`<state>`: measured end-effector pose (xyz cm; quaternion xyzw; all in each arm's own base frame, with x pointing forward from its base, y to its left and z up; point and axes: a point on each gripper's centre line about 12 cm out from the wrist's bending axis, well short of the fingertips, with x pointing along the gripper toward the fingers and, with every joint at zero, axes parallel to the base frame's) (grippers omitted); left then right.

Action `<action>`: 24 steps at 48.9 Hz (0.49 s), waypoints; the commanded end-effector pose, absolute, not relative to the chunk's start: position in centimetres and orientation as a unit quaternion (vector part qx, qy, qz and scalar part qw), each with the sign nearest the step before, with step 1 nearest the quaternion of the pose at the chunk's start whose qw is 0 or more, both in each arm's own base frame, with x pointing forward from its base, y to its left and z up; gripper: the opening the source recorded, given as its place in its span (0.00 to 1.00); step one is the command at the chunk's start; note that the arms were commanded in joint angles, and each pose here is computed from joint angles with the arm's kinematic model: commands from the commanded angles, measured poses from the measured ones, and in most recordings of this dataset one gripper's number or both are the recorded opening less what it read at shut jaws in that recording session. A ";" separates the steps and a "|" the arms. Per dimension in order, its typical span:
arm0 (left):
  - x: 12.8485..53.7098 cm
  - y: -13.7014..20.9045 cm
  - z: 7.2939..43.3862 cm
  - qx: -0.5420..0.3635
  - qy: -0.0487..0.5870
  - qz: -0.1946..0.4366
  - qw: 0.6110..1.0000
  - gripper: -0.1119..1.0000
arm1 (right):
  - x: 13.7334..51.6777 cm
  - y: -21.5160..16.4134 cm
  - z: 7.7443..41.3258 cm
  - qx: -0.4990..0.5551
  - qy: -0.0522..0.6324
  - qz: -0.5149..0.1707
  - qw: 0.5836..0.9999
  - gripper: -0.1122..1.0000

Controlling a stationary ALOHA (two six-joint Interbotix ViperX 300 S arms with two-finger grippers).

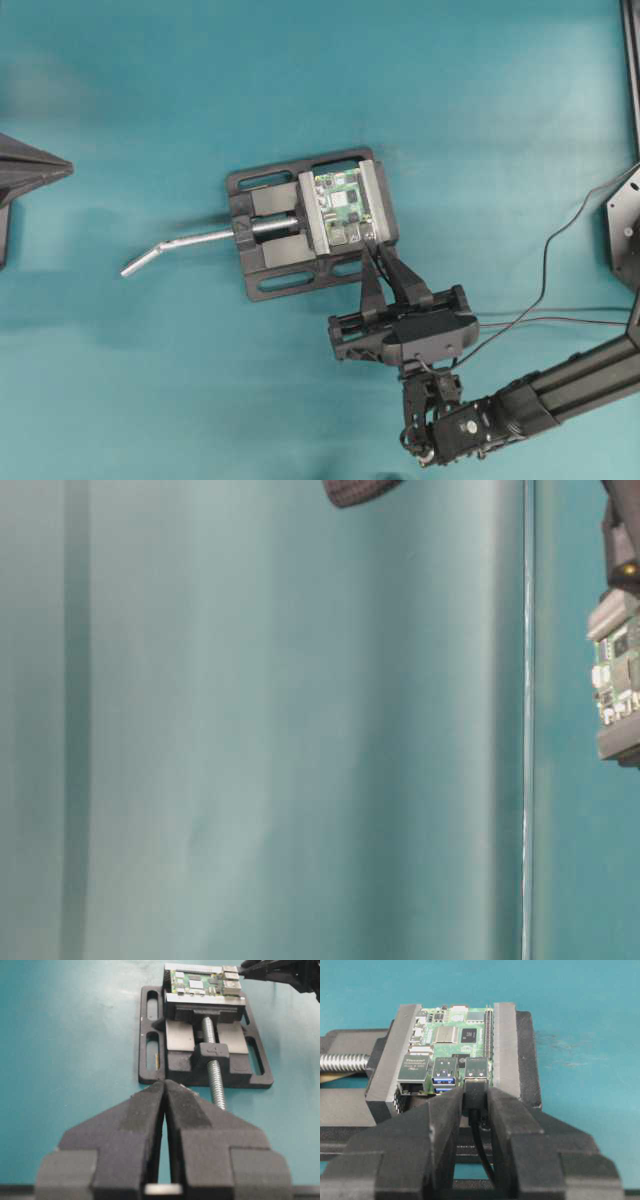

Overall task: Insert the USB into the fixed PCB.
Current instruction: 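Push the USB plug into the port with the right gripper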

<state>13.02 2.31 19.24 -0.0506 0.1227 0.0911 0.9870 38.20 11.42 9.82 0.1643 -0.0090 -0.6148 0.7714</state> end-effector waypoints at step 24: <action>13.1 2.4 19.8 -0.052 0.117 0.093 0.987 0.10 | 39.0 9.6 11.5 0.175 -0.030 -0.626 0.760 0.29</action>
